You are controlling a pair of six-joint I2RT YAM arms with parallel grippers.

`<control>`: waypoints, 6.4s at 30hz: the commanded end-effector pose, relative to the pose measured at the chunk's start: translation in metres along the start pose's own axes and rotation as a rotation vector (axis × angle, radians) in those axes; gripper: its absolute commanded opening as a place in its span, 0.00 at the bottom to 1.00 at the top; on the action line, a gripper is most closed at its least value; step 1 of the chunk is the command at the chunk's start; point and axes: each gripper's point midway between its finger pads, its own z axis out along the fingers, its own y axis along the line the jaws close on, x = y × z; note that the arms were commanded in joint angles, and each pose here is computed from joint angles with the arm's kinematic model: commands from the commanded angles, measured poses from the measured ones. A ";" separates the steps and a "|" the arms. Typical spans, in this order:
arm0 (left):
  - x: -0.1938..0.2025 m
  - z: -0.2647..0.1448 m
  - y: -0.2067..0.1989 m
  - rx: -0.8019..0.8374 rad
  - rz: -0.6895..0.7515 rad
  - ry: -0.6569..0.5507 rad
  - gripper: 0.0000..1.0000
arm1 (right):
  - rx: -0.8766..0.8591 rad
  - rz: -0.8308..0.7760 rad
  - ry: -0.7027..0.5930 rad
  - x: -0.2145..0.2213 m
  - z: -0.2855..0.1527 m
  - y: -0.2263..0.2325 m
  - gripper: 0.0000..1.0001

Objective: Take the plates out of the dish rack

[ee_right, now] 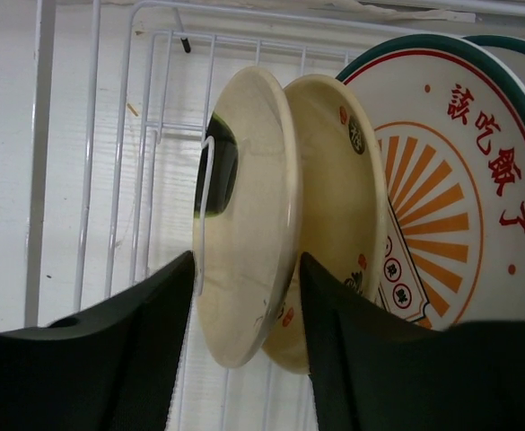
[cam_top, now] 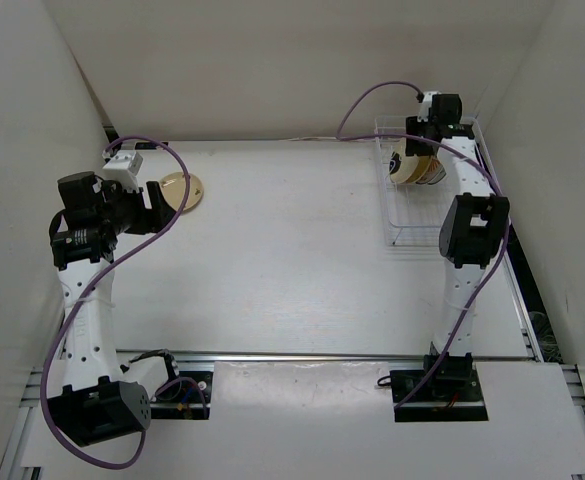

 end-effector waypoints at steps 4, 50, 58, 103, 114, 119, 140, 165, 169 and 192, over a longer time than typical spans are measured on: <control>-0.002 -0.001 -0.004 0.020 0.003 -0.009 0.83 | 0.022 -0.001 -0.078 -0.026 0.000 -0.001 0.43; -0.012 0.002 -0.095 0.729 -0.301 0.075 1.00 | -1.108 0.199 0.127 0.007 -0.242 0.276 0.00; -0.011 0.026 -0.092 0.781 -0.391 0.143 1.00 | -1.289 0.126 0.270 0.040 -0.237 0.355 0.00; 0.017 0.060 -0.092 0.704 -0.431 0.229 0.10 | -1.448 0.025 0.334 0.057 -0.263 0.453 0.42; 0.023 0.077 -0.060 0.399 -0.531 0.236 0.10 | -1.116 0.040 0.248 0.057 -0.227 0.359 0.97; 0.026 0.098 -0.009 0.128 -0.716 0.217 0.10 | -1.028 0.031 0.164 0.050 -0.250 0.310 0.97; -0.015 0.217 0.172 0.090 -0.823 0.125 0.10 | -0.856 0.120 0.200 0.109 -0.310 0.184 0.97; 0.021 0.274 0.221 0.041 -0.718 0.142 0.28 | -0.855 0.170 0.199 0.099 -0.284 0.179 0.97; 0.026 0.274 0.223 0.030 -0.713 0.149 0.37 | -0.854 0.176 0.194 0.099 -0.285 0.179 0.97; -0.017 0.206 0.195 -0.067 -0.582 0.092 0.95 | -0.499 0.171 0.070 0.074 -0.252 0.132 0.97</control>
